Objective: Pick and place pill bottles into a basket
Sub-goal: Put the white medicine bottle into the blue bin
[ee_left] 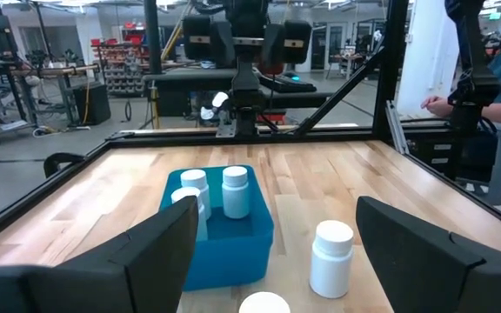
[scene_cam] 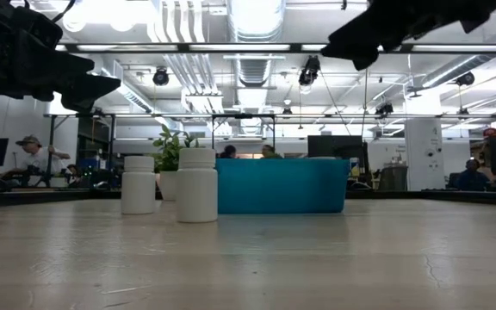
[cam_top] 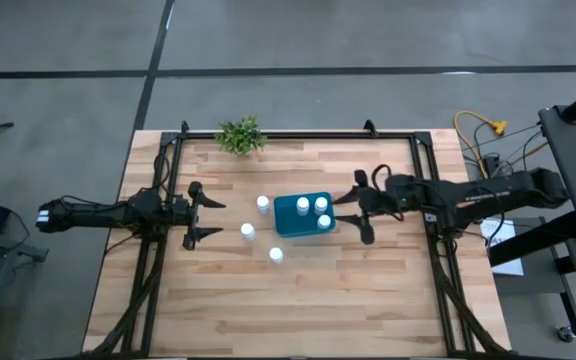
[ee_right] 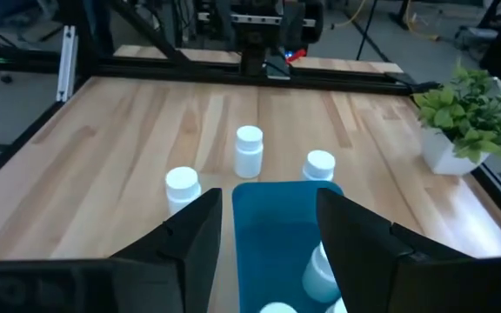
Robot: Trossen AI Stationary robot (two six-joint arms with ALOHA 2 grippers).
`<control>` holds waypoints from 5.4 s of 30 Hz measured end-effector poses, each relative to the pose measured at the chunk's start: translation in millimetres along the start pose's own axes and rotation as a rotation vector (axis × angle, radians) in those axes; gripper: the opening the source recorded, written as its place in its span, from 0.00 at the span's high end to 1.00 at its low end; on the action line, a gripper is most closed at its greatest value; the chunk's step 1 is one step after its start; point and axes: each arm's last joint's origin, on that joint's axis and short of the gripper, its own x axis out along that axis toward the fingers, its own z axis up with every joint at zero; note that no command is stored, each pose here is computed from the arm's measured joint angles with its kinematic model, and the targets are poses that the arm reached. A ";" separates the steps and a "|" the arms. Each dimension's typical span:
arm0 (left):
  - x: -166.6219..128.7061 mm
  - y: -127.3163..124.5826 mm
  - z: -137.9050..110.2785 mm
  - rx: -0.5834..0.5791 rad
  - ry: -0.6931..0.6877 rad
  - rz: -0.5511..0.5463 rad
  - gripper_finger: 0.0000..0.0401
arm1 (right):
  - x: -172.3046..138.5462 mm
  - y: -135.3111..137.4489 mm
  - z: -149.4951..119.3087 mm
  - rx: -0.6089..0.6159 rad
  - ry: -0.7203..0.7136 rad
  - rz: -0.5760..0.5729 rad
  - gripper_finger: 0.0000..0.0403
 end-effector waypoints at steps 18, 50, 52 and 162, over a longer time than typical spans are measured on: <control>0.0 0.0 0.0 -0.003 0.000 0.000 0.26 | -42.5 3.9 -45.5 0.018 -0.196 0.006 0.56; -0.1 0.0 0.7 -0.004 -0.007 0.000 0.26 | -76.6 7.9 -107.6 -0.004 -0.355 0.058 0.56; -0.1 0.0 0.6 -0.004 -0.007 0.000 0.26 | -76.2 8.0 -111.2 -0.004 -0.353 0.058 0.56; -0.3 4.6 7.1 0.047 -0.068 0.159 0.26 | -92.3 7.4 -122.8 0.003 -0.350 0.055 0.98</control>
